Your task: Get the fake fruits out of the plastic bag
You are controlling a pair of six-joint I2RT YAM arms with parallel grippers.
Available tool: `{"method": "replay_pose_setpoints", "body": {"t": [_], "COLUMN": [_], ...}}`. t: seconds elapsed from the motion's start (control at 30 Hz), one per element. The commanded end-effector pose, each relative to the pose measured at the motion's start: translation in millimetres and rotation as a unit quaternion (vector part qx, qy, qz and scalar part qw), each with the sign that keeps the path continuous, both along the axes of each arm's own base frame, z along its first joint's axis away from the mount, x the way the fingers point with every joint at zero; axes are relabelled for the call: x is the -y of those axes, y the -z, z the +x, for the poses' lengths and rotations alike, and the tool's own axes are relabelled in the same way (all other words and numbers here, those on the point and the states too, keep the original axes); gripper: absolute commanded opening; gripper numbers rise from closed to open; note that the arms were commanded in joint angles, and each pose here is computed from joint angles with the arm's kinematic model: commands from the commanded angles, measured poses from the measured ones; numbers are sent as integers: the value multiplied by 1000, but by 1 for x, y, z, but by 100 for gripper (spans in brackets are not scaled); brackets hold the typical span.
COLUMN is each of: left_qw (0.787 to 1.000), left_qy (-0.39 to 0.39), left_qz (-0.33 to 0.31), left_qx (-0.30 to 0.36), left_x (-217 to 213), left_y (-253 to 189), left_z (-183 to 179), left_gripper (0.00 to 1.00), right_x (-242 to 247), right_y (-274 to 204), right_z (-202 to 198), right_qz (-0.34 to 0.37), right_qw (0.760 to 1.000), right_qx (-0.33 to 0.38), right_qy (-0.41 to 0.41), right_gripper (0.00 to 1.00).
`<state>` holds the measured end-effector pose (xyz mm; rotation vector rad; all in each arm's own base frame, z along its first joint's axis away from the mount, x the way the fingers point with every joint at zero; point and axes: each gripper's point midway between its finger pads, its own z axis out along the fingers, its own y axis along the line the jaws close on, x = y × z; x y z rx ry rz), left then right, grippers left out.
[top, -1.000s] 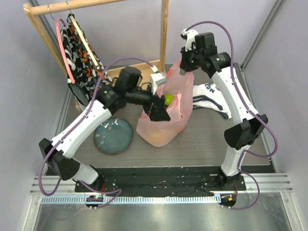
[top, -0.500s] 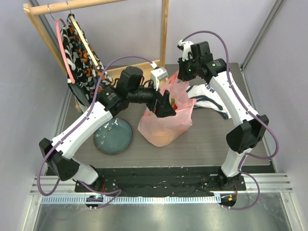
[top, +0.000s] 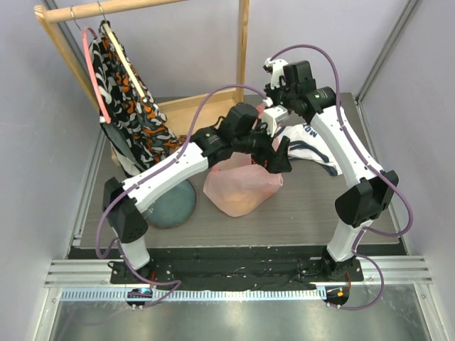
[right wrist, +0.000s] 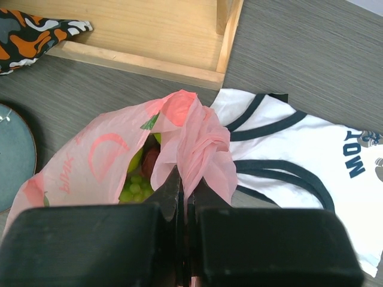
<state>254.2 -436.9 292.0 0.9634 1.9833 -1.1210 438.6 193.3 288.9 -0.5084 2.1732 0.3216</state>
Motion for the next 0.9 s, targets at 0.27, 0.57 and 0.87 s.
{"method": "replay_pose_setpoints", "body": {"t": [0.27, 0.57, 0.87], "left_qw": [988, 931, 967], "left_qy": [-69, -258, -193], "left_qz": [15, -30, 7], "left_qx": [134, 254, 164], "left_x": [-10, -137, -136], "left_y": [-62, -177, -100], "left_z": [51, 176, 130], "left_gripper": [0, 0, 3], "right_x": [65, 168, 161], "right_y": [-34, -171, -147], "right_z": [34, 90, -33], "right_qz": [23, 129, 66], "right_qw": [996, 956, 969], "right_qx": [39, 205, 211], "right_qy": [79, 168, 110], "right_gripper": [1, 1, 1]}}
